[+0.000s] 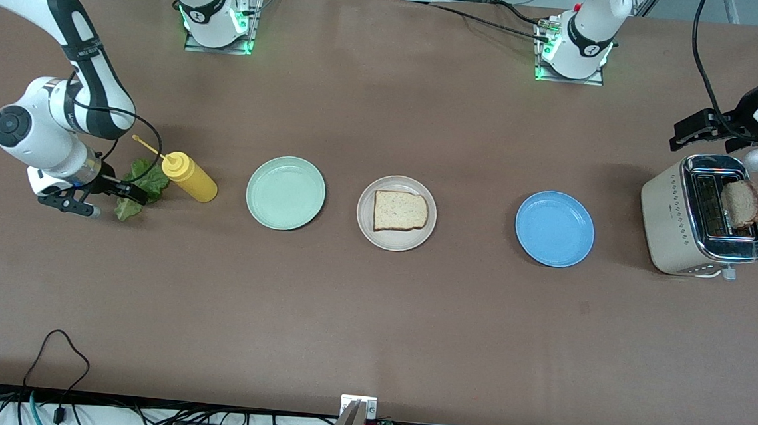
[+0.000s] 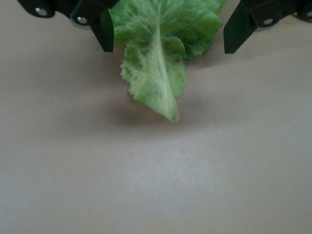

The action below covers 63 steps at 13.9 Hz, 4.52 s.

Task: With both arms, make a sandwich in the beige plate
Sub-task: 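Grasp the green lettuce leaf with the right gripper and lift it, then carry the lettuce onto the bread on the beige plate and release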

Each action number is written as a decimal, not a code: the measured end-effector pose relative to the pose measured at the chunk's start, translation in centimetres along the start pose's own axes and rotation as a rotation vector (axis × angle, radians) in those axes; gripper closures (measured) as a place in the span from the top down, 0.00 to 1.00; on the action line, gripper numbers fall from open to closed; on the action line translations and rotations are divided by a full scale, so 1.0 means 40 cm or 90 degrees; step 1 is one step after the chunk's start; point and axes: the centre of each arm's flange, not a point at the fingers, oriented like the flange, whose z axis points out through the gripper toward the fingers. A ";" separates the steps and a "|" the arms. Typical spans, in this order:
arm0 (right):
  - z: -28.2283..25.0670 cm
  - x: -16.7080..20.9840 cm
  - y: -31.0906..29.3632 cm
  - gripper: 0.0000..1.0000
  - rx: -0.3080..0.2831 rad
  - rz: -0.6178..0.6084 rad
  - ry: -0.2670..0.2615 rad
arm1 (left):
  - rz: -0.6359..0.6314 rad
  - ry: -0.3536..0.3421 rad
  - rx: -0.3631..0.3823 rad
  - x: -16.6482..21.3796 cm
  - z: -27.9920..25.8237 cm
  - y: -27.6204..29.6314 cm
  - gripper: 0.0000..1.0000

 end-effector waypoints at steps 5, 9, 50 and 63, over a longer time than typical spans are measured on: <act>0.018 0.001 0.001 0.94 -0.013 -0.021 -0.005 | -0.001 -0.004 0.000 -0.002 0.002 0.000 1.00; 0.021 0.000 0.010 0.52 -0.025 -0.035 -0.005 | -0.001 -0.006 0.000 -0.002 0.002 0.000 1.00; -0.324 -0.261 -1.258 0.06 0.163 0.583 -0.127 | -0.009 0.012 0.000 -0.021 -0.032 -0.002 1.00; -0.127 -0.325 -1.406 0.27 0.192 0.667 -0.147 | -0.003 0.061 -0.002 -0.001 -0.048 0.009 1.00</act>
